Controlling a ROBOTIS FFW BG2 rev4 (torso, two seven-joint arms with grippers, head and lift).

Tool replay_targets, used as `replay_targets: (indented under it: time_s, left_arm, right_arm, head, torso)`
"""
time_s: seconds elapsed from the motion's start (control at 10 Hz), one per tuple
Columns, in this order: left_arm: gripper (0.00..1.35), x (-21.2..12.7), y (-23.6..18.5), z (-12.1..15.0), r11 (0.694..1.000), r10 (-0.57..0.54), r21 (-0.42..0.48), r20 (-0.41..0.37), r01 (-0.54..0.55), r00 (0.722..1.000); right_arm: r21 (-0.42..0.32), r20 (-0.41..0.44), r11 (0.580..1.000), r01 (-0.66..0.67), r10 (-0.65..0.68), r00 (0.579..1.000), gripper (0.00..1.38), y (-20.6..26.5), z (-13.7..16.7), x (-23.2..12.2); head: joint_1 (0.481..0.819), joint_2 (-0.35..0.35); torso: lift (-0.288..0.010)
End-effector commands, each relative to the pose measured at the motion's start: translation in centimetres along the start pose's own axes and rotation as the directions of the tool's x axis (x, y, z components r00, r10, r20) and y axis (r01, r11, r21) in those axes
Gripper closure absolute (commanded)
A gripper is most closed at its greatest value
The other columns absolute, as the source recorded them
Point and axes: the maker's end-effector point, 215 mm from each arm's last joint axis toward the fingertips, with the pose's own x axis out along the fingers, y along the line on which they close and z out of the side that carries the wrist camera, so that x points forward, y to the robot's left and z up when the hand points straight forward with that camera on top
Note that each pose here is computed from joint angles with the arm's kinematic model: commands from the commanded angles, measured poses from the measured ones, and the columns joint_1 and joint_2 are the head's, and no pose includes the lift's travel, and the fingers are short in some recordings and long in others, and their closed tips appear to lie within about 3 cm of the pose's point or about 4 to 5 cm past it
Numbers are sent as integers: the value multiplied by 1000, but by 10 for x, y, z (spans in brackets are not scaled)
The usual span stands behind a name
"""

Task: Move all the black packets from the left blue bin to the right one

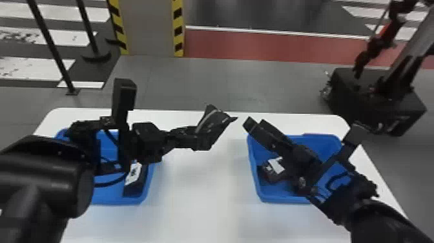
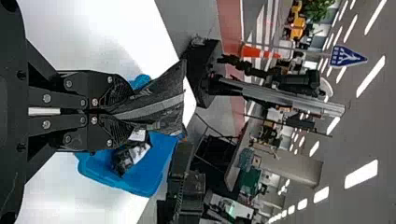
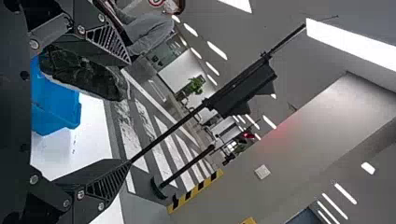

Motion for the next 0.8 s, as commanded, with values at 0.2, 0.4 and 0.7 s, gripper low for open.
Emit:
replay_targets:
  time_s: [0.2,0.4,0.7]
  left_arm:
    - [1211,31,-19,10,996,-84,6,3,84,996]
    - [1211,36,-24,10,995,-103,0,2,103,995]
    - [1211,34,-21,8,995,-96,-4,5,96,995]
  right_arm:
    - [-4,-51,999,-34,34,998,305,4,-11,34]
    - [-31,-71,999,-25,22,997,338,-5,-9,46]
    - [-82,-35,997,-11,8,999,1289,-7,2,46]
  head:
    - [695,-93]
    - [695,-98]
    - [695,-104]
  torso:
    - [-110]
    - [-110]
    - [-110]
